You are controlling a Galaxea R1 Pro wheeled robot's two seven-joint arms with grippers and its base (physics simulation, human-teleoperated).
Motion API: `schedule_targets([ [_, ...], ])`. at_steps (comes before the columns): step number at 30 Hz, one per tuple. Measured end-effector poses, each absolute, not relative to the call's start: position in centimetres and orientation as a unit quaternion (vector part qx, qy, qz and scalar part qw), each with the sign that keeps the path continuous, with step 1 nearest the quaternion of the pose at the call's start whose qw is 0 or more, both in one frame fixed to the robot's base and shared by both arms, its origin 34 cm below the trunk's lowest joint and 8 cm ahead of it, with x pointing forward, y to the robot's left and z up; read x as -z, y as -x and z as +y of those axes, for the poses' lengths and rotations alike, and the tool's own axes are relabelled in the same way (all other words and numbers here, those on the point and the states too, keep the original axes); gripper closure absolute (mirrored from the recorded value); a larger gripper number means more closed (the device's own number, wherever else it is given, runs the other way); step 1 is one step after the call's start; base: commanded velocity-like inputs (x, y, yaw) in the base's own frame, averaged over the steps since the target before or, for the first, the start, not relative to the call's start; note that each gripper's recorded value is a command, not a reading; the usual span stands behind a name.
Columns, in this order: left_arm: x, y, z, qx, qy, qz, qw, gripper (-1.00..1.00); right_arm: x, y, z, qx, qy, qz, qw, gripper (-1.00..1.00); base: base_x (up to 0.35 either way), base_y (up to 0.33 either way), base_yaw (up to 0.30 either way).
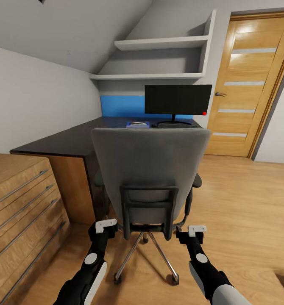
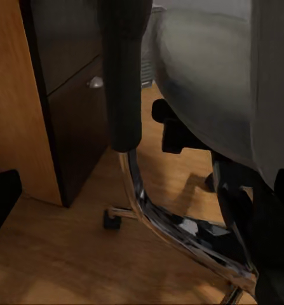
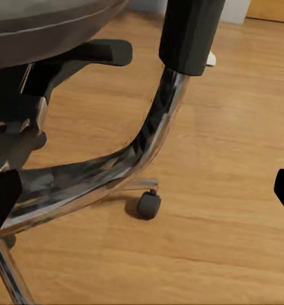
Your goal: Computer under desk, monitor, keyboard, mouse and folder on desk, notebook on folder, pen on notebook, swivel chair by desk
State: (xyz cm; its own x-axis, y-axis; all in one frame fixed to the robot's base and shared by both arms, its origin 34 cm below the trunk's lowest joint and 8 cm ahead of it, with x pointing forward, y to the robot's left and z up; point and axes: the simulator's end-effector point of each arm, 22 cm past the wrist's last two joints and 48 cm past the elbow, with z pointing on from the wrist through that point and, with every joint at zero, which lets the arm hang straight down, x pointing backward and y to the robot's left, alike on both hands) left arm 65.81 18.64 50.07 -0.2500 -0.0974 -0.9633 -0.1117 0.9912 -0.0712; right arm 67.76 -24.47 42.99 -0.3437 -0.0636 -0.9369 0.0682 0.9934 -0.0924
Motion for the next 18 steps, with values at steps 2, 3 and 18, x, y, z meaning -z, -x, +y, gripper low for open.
schedule_targets([
  [2, -50.07, -65.81, 18.64, -0.006, 0.066, 0.791, 0.609, -1.0, -42.99, -67.77, -24.47, 0.057, -0.001, 0.818, 0.573, -1.0, 0.214, -0.049, 0.0],
  [3, -50.11, -65.81, 18.87, -0.009, 0.068, 0.79, 0.609, -1.0, -43.02, -67.78, -24.46, 0.057, -0.001, 0.817, 0.573, -1.0, 0.229, -0.123, 0.0],
  [18, -50.03, -65.75, 18.06, -0.003, 0.061, 0.791, 0.609, -1.0, -42.99, -67.79, -24.49, 0.058, -0.001, 0.818, 0.573, -1.0, 0.151, -0.197, 0.0],
])
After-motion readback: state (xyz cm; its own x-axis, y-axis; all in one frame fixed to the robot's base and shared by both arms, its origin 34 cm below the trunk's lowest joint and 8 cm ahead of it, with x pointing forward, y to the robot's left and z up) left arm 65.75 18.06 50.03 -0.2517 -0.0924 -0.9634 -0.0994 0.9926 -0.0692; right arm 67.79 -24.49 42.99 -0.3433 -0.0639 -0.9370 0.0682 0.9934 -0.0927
